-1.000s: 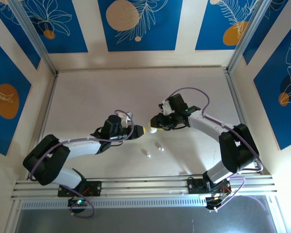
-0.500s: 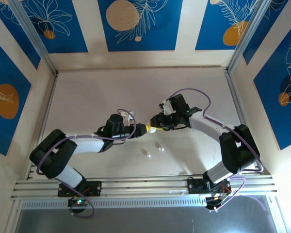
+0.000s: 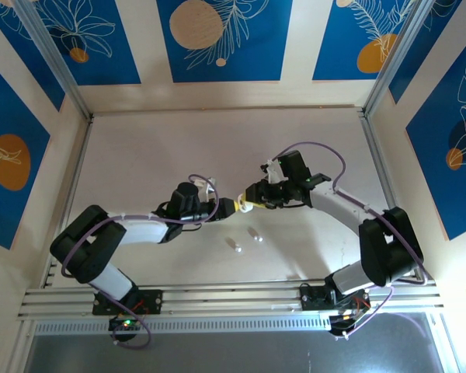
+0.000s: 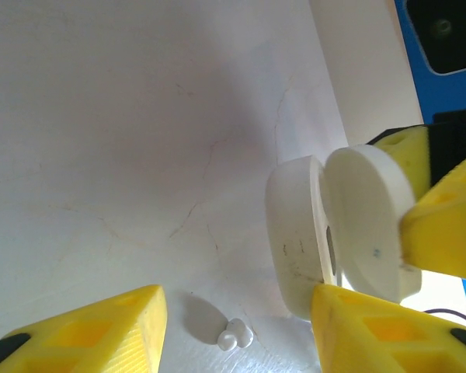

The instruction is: Insert the wireless bluetooth earbuds into the charging case

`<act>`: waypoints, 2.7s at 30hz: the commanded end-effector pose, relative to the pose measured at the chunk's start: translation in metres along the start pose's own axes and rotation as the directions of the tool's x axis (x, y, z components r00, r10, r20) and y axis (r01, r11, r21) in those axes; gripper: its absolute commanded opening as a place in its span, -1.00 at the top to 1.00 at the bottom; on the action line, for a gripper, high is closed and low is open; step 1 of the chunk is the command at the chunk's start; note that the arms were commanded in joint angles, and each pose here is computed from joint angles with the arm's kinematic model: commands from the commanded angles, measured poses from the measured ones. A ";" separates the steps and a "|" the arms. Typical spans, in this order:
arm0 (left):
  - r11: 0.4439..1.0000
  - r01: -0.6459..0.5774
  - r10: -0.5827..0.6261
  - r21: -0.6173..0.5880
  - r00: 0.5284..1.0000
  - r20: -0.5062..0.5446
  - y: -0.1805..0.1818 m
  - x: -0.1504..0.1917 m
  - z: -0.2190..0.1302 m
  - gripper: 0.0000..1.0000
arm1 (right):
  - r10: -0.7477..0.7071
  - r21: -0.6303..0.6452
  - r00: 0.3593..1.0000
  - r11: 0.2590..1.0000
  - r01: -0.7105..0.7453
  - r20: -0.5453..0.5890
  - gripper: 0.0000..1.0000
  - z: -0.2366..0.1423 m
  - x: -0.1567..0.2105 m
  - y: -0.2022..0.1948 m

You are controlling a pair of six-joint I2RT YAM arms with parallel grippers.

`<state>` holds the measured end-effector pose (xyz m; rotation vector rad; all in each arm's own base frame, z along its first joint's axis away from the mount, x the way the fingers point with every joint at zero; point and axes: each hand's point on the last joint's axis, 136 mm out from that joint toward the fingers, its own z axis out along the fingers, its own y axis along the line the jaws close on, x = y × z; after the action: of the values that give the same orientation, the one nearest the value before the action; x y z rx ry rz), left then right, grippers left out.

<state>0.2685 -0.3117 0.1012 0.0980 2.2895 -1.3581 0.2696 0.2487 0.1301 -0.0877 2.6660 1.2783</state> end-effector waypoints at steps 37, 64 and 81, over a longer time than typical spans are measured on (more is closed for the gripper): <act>0.996 -0.088 0.090 0.027 0.995 -0.044 -0.037 0.001 0.008 -0.33 | 0.022 -0.108 1.000 0.994 -0.024 -0.018 0.24 -0.019 0.018 0.009; 0.991 -0.099 0.095 -0.092 0.994 -0.047 -0.013 0.005 -0.006 0.11 | 0.060 -0.142 0.998 0.988 -0.063 -0.025 0.24 -0.017 0.017 -0.005; 0.999 -0.044 0.045 0.008 0.996 -0.076 -0.025 0.016 0.012 0.78 | 0.147 -0.215 0.982 0.962 -0.170 -0.118 0.24 0.023 0.008 -0.032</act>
<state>0.2559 -0.3275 0.1107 0.1869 2.3439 -1.3014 0.2732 0.2414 0.0900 0.0504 2.6617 1.5761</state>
